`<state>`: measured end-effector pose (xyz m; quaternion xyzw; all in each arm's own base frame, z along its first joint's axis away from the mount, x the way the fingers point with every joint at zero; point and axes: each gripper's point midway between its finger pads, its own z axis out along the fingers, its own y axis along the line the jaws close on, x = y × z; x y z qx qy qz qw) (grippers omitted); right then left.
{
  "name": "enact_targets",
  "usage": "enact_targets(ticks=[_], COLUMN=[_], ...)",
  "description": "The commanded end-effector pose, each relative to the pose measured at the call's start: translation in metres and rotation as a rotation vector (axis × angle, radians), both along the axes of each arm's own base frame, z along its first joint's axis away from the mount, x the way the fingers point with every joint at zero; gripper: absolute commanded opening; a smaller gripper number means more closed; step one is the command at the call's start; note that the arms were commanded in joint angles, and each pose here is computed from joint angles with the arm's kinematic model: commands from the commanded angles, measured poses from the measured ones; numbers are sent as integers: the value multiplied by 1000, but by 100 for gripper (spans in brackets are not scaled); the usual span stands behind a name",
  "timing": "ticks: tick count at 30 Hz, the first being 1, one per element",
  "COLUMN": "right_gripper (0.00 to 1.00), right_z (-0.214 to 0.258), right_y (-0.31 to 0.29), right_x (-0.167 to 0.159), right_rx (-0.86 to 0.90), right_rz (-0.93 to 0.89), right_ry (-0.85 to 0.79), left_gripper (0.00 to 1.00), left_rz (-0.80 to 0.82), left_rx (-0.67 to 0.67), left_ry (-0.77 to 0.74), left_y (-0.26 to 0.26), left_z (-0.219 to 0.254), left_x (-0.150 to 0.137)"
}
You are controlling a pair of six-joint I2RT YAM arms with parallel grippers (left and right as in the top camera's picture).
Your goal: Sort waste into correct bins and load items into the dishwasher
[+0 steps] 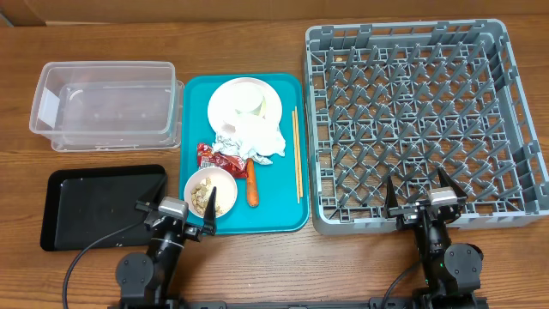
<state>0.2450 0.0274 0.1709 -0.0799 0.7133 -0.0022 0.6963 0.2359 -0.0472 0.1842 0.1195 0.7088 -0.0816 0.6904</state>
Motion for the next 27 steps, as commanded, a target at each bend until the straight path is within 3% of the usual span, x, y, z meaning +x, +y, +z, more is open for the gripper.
enact_targets(ticks=[1,6,10,15,19,24,26,27], right_gripper=[100,100,100,100,100,100,100,100], right_z=[-1,-1,-1,-1,-1,-1,-1,-1], right_y=[0,0,0,0,0,0,0,0], right_x=[0,0,0,0,0,0,0,0], right_rx=[1,1,1,1,1,1,1,1], right_rz=[3,3,3,3,3,3,3,3], right_ry=[-9,-9,-9,-9,-9,-9,-9,-9], left_gripper=[100,100,100,100,100,100,100,90], left_rz=[-62,-65,-66,-80,-181,-389,-383,-375], left_rx=[13,13,7,-8,-58,-148,-156,-171], left_ry=[-86,-59,99,356,440,493,528,557], left_y=[-10,-11,-10,-12,-29,-61,-60,-60], left_z=[58,116,139,149,159,161,153,148], left_x=[-15,-14,1,21,35,31,35,35])
